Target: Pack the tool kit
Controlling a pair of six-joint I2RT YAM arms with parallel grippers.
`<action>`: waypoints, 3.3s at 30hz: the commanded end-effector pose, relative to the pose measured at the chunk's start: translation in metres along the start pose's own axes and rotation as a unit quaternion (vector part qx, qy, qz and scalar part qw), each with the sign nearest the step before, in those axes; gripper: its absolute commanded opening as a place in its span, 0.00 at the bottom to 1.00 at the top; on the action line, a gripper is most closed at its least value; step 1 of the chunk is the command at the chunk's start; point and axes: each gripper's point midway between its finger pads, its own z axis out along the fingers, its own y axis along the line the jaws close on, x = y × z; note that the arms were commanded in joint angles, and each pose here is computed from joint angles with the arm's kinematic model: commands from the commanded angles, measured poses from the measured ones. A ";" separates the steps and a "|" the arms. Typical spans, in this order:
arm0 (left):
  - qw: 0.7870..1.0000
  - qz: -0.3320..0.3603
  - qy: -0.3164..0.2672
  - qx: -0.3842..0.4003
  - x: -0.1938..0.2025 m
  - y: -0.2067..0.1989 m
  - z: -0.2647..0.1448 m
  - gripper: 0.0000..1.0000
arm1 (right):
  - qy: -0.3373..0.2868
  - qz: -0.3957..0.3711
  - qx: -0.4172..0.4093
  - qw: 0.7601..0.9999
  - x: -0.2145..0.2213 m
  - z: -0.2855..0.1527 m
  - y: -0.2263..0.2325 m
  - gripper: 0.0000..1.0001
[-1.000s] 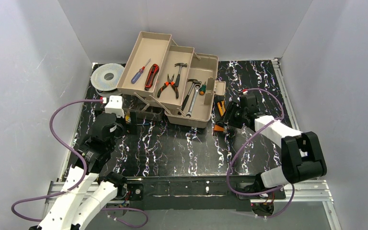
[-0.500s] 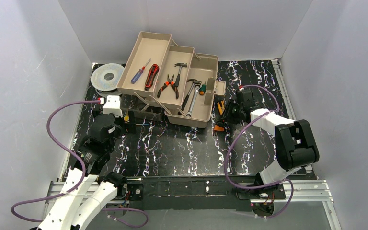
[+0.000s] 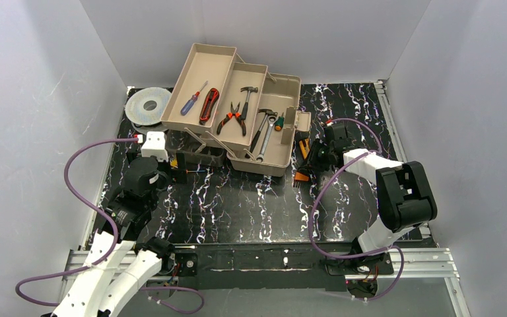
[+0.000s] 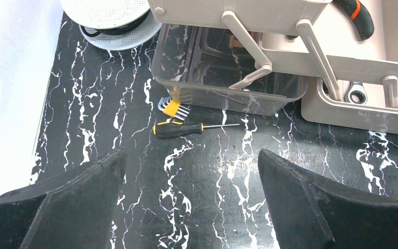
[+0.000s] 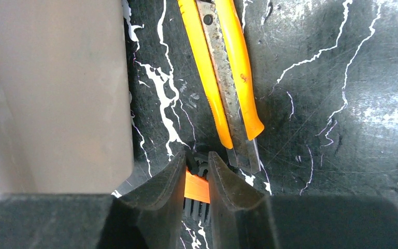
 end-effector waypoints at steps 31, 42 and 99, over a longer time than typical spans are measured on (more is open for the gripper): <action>0.999 -0.011 -0.032 -0.035 -0.009 0.018 -0.012 0.98 | -0.148 -0.098 -0.017 0.984 -0.057 -0.119 0.046 0.01; 0.998 -0.018 -0.043 -0.031 -0.014 0.018 -0.016 0.98 | -0.245 -0.209 -0.262 0.910 -0.144 -0.150 0.287 0.01; 0.996 0.006 -0.002 0.083 -0.032 -0.035 0.011 0.98 | -0.234 -0.198 0.043 0.951 -0.035 -0.095 0.052 0.73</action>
